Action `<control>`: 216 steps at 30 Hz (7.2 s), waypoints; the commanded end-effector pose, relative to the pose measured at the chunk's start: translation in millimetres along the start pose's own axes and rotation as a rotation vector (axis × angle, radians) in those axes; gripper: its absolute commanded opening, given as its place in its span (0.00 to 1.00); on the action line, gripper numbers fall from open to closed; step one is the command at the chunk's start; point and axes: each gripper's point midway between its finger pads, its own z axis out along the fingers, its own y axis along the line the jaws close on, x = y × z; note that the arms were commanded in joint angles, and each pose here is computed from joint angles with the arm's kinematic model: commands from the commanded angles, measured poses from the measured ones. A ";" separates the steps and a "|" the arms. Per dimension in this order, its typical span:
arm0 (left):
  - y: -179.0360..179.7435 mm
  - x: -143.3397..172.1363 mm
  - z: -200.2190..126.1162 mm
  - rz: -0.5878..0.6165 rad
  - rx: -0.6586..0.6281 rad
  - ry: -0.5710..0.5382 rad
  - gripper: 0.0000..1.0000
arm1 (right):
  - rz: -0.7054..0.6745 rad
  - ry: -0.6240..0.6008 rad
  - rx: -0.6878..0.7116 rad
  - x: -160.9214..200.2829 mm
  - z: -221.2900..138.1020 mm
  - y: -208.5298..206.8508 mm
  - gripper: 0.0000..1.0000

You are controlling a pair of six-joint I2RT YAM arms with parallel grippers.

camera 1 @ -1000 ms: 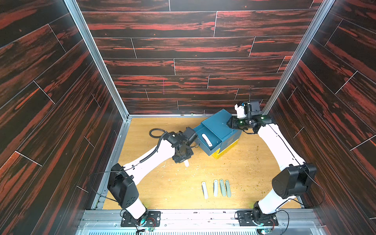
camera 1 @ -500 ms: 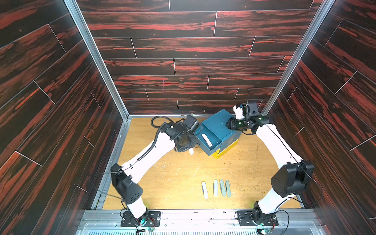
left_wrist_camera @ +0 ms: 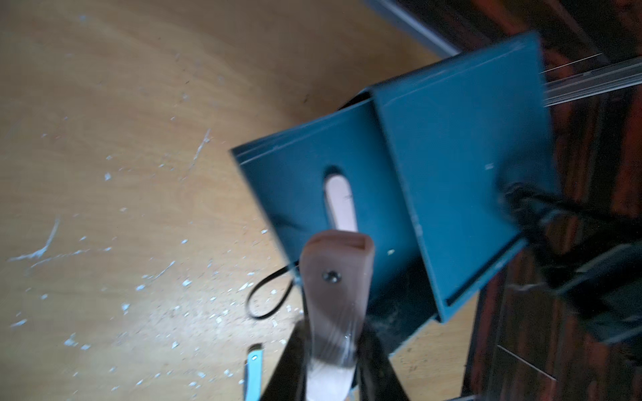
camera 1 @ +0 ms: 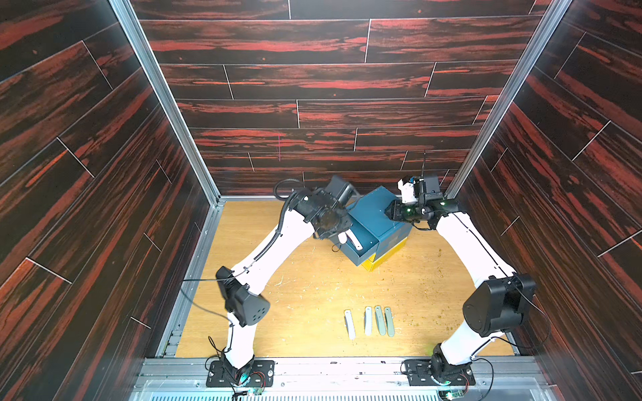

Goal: Place the fruit knives into the drawer by color
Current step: Place the fruit knife in the drawer, then close the drawer in the storage box.

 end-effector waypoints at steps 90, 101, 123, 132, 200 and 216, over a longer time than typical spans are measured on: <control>-52.5 -34.2 -6.5 0.053 0.135 -0.131 0.40 | 0.033 0.104 0.043 30.8 14.2 -12.7 0.43; -11.4 -32.8 -68.7 0.112 0.130 -0.246 0.00 | 0.035 0.120 0.053 35.7 19.6 -16.1 0.43; 52.2 41.6 34.0 -0.160 0.278 -0.055 0.00 | 0.034 0.144 0.029 39.8 23.7 -12.7 0.10; 25.4 34.7 52.8 -0.127 0.298 0.002 0.00 | 0.033 0.159 0.015 42.3 26.1 -11.0 0.00; -46.6 10.8 115.9 -0.112 0.412 0.072 0.00 | 0.057 0.270 0.019 78.3 44.1 -20.4 0.00; -15.1 4.6 57.6 -0.205 0.598 -0.038 0.34 | 0.054 0.271 0.031 75.6 45.1 -21.9 0.00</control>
